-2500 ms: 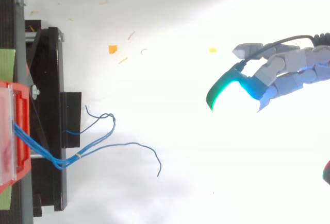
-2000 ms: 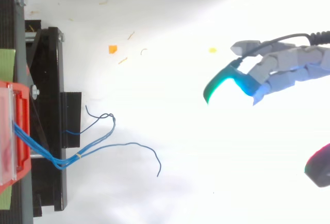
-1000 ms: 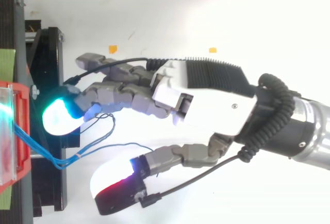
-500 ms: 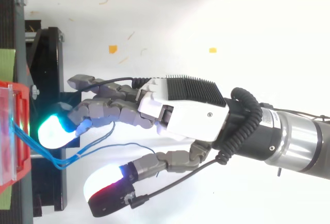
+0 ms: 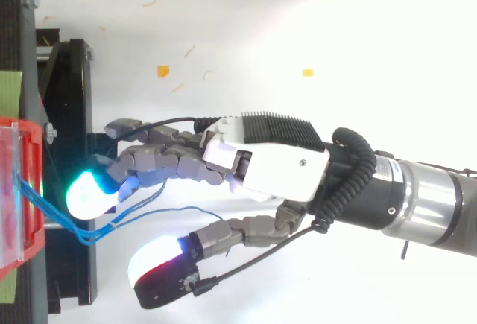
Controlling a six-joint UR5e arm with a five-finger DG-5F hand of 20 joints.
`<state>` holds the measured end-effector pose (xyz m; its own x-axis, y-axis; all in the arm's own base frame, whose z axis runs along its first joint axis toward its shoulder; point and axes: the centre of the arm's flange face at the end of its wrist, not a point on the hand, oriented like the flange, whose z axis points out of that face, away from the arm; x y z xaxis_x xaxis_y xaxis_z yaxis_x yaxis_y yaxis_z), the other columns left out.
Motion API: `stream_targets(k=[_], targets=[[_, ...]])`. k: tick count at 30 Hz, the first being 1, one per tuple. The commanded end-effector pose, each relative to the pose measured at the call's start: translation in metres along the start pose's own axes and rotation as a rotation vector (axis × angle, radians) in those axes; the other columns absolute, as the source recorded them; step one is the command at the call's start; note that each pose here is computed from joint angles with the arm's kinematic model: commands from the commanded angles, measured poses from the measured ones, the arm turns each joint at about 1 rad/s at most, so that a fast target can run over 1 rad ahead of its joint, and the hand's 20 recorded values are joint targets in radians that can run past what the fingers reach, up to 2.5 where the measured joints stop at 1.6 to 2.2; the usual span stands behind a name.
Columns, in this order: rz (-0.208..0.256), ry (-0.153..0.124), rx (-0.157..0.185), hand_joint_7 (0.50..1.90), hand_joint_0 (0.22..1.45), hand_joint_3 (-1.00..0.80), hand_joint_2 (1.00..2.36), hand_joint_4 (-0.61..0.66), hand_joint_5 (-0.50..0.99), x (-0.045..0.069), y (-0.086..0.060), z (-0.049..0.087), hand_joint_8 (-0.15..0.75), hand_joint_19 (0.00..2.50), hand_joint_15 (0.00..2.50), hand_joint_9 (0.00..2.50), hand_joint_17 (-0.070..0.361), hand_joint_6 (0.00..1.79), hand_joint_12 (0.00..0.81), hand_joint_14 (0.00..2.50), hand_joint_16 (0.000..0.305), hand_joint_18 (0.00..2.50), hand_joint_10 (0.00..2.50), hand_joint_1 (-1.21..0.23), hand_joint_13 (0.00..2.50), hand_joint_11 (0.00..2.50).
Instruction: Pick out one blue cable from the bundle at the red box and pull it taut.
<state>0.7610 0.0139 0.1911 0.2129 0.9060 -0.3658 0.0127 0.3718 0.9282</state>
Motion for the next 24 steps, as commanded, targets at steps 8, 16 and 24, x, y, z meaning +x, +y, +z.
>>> stream_targets(k=[8, 16, 24], targets=[[0.053, 0.019, -0.067, 0.89, 0.57, -0.50, 1.00, 0.24, -0.19, 0.0079, -0.0093, 0.0076, 0.251, 0.56, 0.12, 0.48, 0.089, 0.50, 0.300, 0.00, 0.039, 0.31, 0.01, -0.56, 0.15, 0.42], [0.103, 0.029, -0.080, 0.99, 0.61, -0.42, 1.01, 0.23, -0.17, 0.0099, -0.0073, 0.0081, 0.249, 0.56, 0.14, 0.51, 0.088, 0.50, 0.297, 0.00, 0.039, 0.34, 0.02, -0.58, 0.17, 0.45], [0.103, 0.031, -0.081, 1.08, 0.62, -0.38, 1.01, 0.20, -0.15, 0.0102, -0.0071, 0.0081, 0.251, 0.58, 0.14, 0.54, 0.087, 0.50, 0.298, 0.01, 0.039, 0.38, 0.01, -0.59, 0.21, 0.47]])
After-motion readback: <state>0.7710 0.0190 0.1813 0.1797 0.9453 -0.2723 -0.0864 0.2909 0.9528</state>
